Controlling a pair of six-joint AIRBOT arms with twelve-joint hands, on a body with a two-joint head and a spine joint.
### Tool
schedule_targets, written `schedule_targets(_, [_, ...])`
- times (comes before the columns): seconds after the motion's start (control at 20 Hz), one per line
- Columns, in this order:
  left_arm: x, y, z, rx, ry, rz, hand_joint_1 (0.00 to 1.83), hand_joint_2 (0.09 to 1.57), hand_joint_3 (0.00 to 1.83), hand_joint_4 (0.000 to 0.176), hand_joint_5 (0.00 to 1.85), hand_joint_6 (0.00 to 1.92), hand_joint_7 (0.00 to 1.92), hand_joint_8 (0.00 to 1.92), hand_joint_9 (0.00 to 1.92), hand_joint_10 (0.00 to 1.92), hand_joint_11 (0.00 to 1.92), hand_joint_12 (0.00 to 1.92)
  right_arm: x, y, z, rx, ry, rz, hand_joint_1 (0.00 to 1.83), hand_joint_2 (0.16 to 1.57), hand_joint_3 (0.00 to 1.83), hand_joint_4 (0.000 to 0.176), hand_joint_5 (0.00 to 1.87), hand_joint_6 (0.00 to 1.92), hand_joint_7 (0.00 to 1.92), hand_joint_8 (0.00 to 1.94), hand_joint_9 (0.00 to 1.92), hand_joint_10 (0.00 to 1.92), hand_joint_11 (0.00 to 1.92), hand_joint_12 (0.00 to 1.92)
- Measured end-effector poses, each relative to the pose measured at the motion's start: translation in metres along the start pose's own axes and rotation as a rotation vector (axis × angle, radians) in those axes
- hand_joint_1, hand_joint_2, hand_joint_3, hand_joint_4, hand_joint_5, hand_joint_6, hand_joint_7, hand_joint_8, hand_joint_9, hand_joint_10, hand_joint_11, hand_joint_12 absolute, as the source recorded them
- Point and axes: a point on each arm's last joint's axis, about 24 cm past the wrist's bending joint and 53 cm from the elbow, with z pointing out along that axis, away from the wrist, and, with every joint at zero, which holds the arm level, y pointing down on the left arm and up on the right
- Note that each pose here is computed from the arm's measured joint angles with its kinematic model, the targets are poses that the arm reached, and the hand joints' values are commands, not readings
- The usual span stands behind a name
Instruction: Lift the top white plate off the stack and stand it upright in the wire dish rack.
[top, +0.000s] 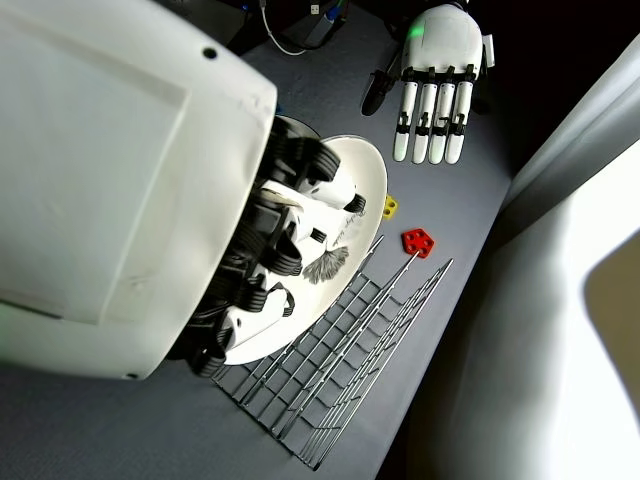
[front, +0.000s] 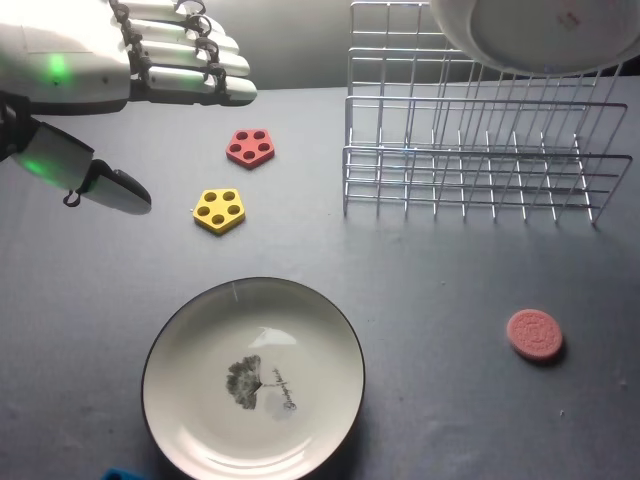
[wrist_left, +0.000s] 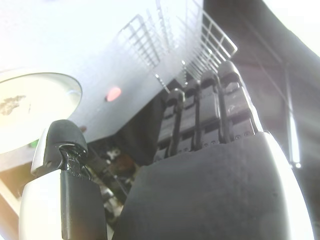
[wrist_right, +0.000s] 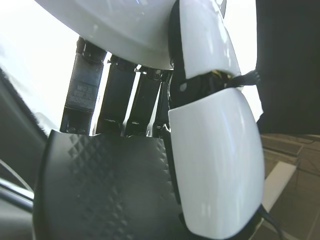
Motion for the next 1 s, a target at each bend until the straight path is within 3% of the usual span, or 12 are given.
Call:
schedule_targets(0.15, [0.0, -0.001, 0.0, 0.002, 0.0, 0.0, 0.36, 1.09, 0.0, 0.0, 0.05, 0.0, 0.07, 0.0, 0.07, 0.01, 0.0, 0.27, 0.002, 0.0, -0.002, -0.006, 0.007, 0.009, 1.5, 1.04, 0.0, 0.0, 0.96, 0.95, 1.19, 0.41, 1.19, 0.59, 1.0, 1.32])
schedule_targets(0.25, [0.0, -0.001, 0.001, 0.003, 0.0, -0.001, 0.35, 1.08, 0.0, 0.0, 0.07, 0.0, 0.1, 0.0, 0.1, 0.01, 0.0, 0.4, 0.004, 0.0, -0.003, -0.012, 0.01, 0.01, 1.5, 1.04, 0.0, 0.0, 0.94, 0.98, 1.17, 0.44, 1.17, 0.63, 0.98, 1.35])
schedule_targets(0.45, [0.0, -0.001, 0.001, 0.001, 0.0, -0.001, 0.33, 1.08, 0.0, 0.0, 0.06, 0.0, 0.08, 0.0, 0.08, 0.0, 0.0, 0.35, 0.008, -0.007, -0.006, -0.002, 0.015, 0.004, 1.5, 1.04, 0.0, 0.0, 0.96, 0.97, 1.17, 0.43, 1.17, 0.61, 0.98, 1.34])
schedule_targets(0.6, [0.0, -0.001, 0.001, 0.002, 0.001, -0.001, 0.29, 1.1, 0.0, 0.0, 0.05, 0.0, 0.06, 0.0, 0.05, 0.0, 0.0, 0.22, 0.009, -0.013, -0.008, 0.01, 0.018, 0.001, 1.5, 1.06, 0.0, 0.0, 0.91, 1.01, 1.11, 0.55, 1.14, 0.67, 0.96, 1.38])
schedule_targets(0.7, [0.001, -0.001, 0.001, 0.001, 0.001, -0.001, 0.35, 1.1, 0.0, 0.0, 0.06, 0.0, 0.07, 0.01, 0.05, 0.0, 0.0, 0.21, 0.011, -0.016, -0.009, 0.012, 0.02, 0.005, 1.5, 1.05, 0.0, 0.0, 0.92, 0.99, 1.14, 0.52, 1.16, 0.63, 0.98, 1.35])
schedule_targets(0.85, [0.001, -0.001, 0.001, 0.002, 0.001, -0.001, 0.33, 1.09, 0.0, 0.0, 0.07, 0.0, 0.08, 0.0, 0.08, 0.0, 0.0, 0.35, 0.012, -0.019, -0.01, 0.015, 0.023, 0.007, 1.5, 1.04, 0.0, 0.0, 0.94, 1.0, 1.15, 0.47, 1.16, 0.63, 0.99, 1.33])
schedule_targets(1.0, [0.0, 0.0, 0.001, 0.0, 0.001, 0.0, 0.3, 1.1, 0.0, 0.0, 0.03, 0.0, 0.04, 0.0, 0.05, 0.0, 0.0, 0.22, 0.01, -0.02, -0.011, 0.011, 0.018, 0.008, 1.5, 1.04, 0.0, 0.0, 0.96, 0.96, 1.19, 0.39, 1.18, 0.6, 0.99, 1.33])
